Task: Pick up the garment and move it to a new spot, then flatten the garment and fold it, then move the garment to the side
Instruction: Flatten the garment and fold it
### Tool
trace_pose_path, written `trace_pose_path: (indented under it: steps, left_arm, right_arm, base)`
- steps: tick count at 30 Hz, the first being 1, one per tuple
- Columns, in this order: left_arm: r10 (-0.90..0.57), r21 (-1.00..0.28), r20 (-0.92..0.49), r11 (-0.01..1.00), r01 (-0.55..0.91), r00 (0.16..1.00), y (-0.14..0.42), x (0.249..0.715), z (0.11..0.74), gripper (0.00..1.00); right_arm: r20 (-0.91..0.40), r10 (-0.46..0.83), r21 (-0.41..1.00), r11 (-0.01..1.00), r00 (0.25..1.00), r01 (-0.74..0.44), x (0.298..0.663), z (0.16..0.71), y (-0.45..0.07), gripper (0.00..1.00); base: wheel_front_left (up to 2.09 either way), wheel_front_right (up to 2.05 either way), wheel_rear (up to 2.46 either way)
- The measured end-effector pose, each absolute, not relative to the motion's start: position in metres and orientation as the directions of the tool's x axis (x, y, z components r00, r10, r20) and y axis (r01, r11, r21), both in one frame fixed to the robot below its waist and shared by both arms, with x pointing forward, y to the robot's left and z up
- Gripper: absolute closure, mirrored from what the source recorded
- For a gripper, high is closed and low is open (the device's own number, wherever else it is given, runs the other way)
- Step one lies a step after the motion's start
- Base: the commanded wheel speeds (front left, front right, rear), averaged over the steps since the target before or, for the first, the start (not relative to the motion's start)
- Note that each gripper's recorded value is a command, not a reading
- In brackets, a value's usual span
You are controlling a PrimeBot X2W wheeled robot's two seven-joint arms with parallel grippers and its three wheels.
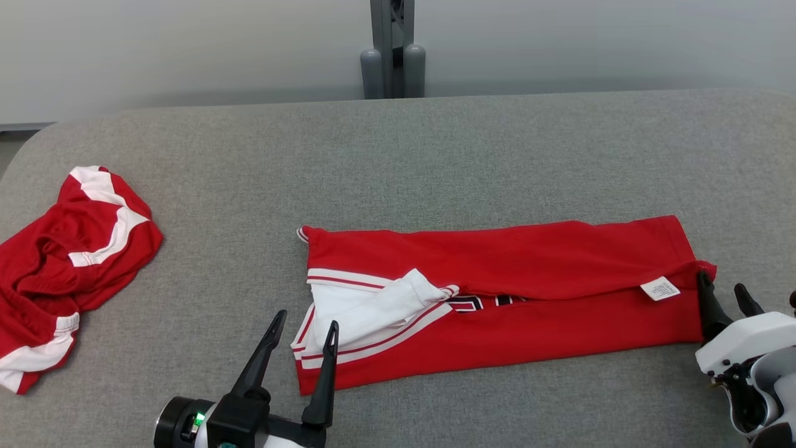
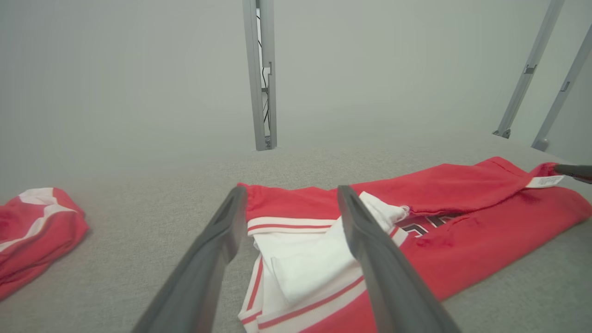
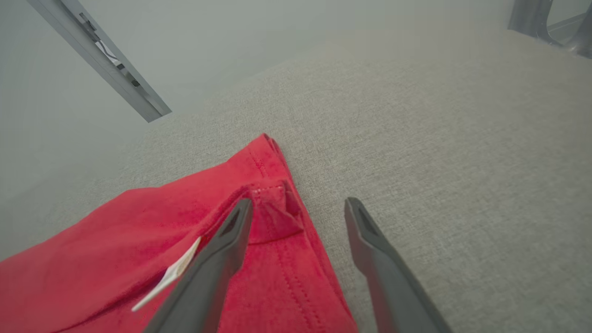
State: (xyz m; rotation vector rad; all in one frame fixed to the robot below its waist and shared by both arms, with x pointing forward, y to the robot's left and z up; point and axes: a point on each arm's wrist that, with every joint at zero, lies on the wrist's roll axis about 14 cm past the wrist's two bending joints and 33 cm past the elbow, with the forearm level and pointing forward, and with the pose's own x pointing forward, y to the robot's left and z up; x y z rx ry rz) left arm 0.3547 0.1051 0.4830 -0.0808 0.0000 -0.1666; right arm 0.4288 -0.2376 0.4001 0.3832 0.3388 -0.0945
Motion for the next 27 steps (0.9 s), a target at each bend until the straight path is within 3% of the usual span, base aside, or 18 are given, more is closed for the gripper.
trace_pose_path:
  steps: [19,20,21,23,27]
  left_arm:
    - [-0.210,-0.074,-0.030,0.975,0.208,0.977,0.093,0.376,0.467,0.00]
    - [-0.211,-0.074,-0.031,0.975,0.208,0.977,0.093,0.376,0.467,0.00]
    - [-0.213,-0.074,-0.029,0.975,0.210,0.977,0.092,0.377,0.467,0.00]
    - [-0.217,-0.073,-0.023,0.974,0.215,0.976,0.092,0.378,0.469,0.00]
    - [-0.217,-0.070,-0.016,0.974,0.215,0.976,0.092,0.377,0.472,0.00]
  right_arm:
    - [-0.504,-0.033,0.317,0.922,0.863,0.221,0.442,0.357,-0.235,0.00]
    - [-0.513,-0.025,0.316,0.924,0.858,0.216,0.442,0.356,-0.232,0.11]
    - [-0.520,-0.017,0.317,0.924,0.854,0.211,0.443,0.355,-0.230,0.54]
    - [-0.529,-0.005,0.320,0.925,0.849,0.205,0.442,0.354,-0.227,1.00]
    - [-0.513,0.011,0.330,0.925,0.858,0.186,0.442,0.360,-0.221,1.00]
  base:
    - [0.00,0.00,0.00]
    - [0.00,0.00,0.00]
    - [0.00,0.00,0.00]
    - [0.00,0.00,0.00]
    - [0.00,0.00,0.00]
